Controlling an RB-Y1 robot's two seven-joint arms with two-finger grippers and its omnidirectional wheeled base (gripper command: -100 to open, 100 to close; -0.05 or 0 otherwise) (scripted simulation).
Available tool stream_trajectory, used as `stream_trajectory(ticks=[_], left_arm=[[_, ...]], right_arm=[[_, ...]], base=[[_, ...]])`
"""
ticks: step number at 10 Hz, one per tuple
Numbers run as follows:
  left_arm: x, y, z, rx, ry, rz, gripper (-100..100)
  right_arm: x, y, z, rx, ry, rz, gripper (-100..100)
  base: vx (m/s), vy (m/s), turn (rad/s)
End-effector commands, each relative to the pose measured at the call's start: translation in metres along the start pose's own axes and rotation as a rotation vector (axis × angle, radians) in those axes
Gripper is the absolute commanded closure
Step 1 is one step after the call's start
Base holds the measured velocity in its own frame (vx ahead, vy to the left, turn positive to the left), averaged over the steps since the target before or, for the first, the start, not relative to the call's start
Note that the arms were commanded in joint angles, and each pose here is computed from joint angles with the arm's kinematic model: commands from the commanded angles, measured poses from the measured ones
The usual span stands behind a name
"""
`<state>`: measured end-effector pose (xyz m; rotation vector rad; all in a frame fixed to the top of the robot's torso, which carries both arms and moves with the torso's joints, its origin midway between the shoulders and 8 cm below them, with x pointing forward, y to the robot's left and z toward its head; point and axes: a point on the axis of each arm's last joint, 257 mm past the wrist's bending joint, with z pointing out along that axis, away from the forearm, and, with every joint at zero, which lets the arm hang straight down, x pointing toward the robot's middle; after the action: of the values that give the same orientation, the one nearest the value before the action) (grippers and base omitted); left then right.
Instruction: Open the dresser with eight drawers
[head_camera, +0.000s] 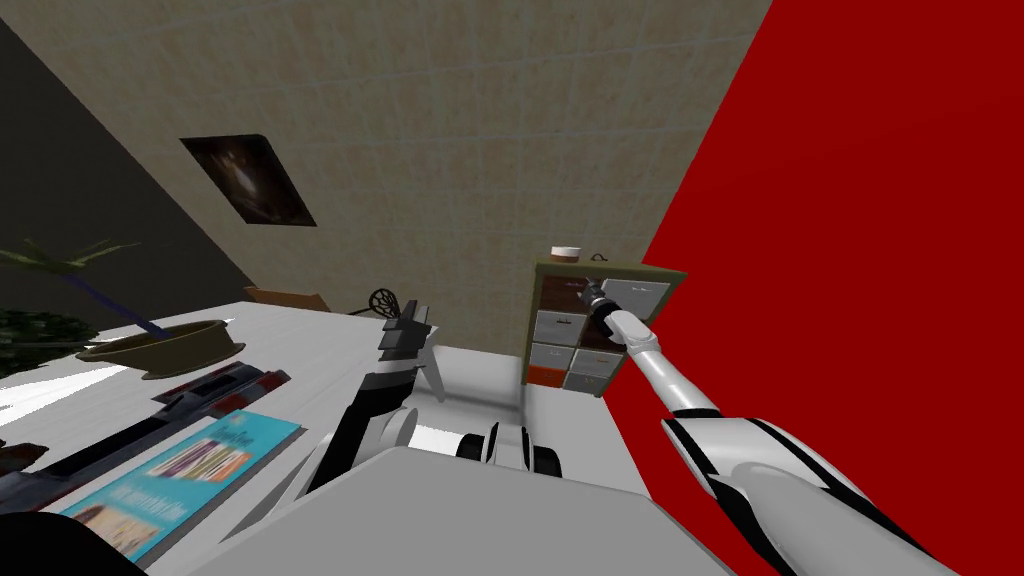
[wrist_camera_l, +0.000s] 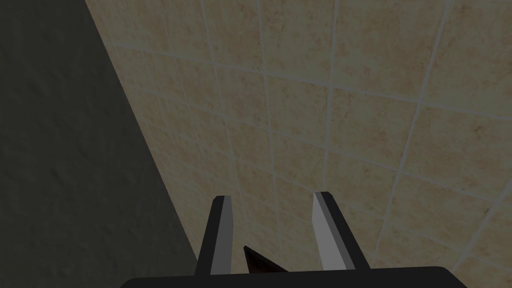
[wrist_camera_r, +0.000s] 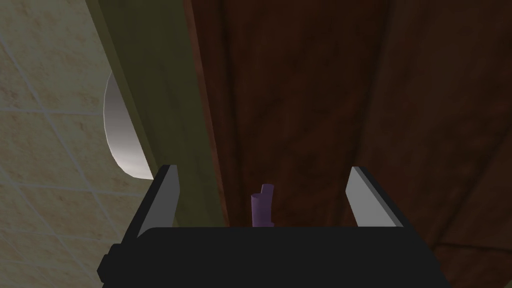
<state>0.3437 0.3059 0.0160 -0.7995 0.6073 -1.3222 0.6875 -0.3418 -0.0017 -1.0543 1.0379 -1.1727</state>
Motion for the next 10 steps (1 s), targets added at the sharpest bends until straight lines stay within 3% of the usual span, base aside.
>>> stream_trajectory(ticks=[1,2,5,6,7,10], left_arm=[[0.000,0.000,0.000,0.000,0.000,0.000,0],[0.000,0.000,0.000,0.000,0.000,0.000,0],[0.000,0.000,0.000,0.000,0.000,0.000,0],[0.000,0.000,0.000,0.000,0.000,0.000,0],[0.000,0.000,0.000,0.000,0.000,0.000,0],[0.000,0.000,0.000,0.000,0.000,0.000,0]], right_arm=[[-0.012,0.003,0.000,0.001,-0.014,0.030,-100],[-0.038,0.004,0.003,0.004,-0.053,0.021,-100],[-0.038,0.004,0.003,0.003,-0.053,0.038,-100],[-0.064,0.004,0.005,0.008,-0.093,0.020,-100],[-0.049,-0.009,0.006,0.033,-0.064,-0.014,-100],[-0.069,0.009,0.004,-0.003,-0.102,0.039,-100]], base=[[0.033,0.005,0.029],[0.057,0.000,-0.351],[0.027,0.009,-0.008],[0.040,0.000,-0.300],[0.060,0.014,-0.123],[0.012,0.001,0.013]])
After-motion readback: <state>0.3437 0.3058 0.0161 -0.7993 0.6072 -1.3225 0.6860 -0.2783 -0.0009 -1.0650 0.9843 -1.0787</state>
